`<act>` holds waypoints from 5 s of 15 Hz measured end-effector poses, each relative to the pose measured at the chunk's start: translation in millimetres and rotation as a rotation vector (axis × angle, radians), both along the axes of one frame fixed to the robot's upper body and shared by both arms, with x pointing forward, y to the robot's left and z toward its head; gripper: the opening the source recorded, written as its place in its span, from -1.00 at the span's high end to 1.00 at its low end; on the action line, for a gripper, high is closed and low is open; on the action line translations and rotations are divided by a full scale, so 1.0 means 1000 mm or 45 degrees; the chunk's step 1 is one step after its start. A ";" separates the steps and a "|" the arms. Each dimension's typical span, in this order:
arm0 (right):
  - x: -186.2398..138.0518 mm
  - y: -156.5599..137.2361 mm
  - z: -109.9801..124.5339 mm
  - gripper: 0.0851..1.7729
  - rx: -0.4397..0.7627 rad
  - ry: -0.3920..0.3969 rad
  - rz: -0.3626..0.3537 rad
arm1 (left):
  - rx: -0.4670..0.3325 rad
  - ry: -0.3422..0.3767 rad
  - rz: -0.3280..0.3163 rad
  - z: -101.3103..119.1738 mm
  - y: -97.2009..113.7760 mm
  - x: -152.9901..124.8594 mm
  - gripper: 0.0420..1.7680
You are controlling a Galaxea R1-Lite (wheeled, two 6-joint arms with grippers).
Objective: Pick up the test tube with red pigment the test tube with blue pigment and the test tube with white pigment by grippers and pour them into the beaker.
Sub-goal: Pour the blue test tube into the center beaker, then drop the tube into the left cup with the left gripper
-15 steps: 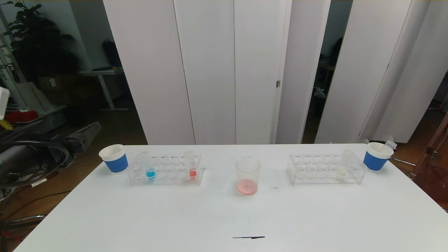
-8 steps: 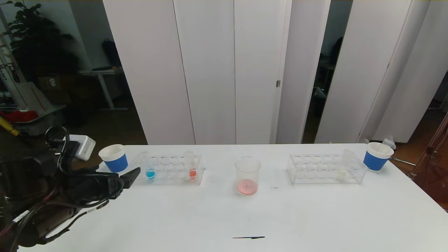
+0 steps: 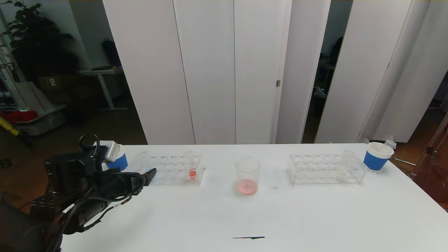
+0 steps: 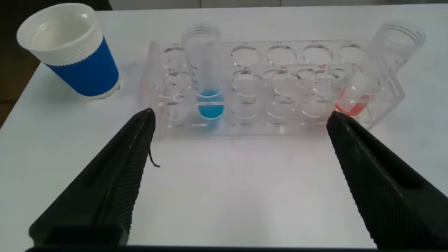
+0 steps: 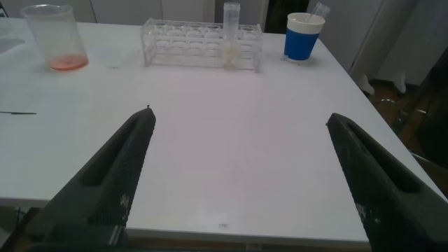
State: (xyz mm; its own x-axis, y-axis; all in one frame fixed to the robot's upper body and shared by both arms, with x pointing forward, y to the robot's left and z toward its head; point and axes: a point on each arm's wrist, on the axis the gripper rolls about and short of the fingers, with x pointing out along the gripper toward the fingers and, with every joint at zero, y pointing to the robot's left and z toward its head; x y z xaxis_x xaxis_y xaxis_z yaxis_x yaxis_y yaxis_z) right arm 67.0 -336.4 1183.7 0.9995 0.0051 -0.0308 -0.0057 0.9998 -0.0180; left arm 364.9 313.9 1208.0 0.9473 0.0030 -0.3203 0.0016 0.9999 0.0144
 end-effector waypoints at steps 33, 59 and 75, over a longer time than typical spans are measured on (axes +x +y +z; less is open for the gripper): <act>0.000 0.000 0.000 -0.98 0.000 0.000 0.000 | -0.118 -0.061 0.221 -0.053 0.016 0.105 0.37; 0.000 0.000 0.000 -0.98 0.001 -0.001 0.000 | -0.077 -0.268 -0.276 0.134 -0.018 0.050 0.37; 0.000 0.000 0.000 -0.98 0.000 -0.001 -0.001 | 0.450 -0.601 -1.245 0.096 -0.106 0.093 0.37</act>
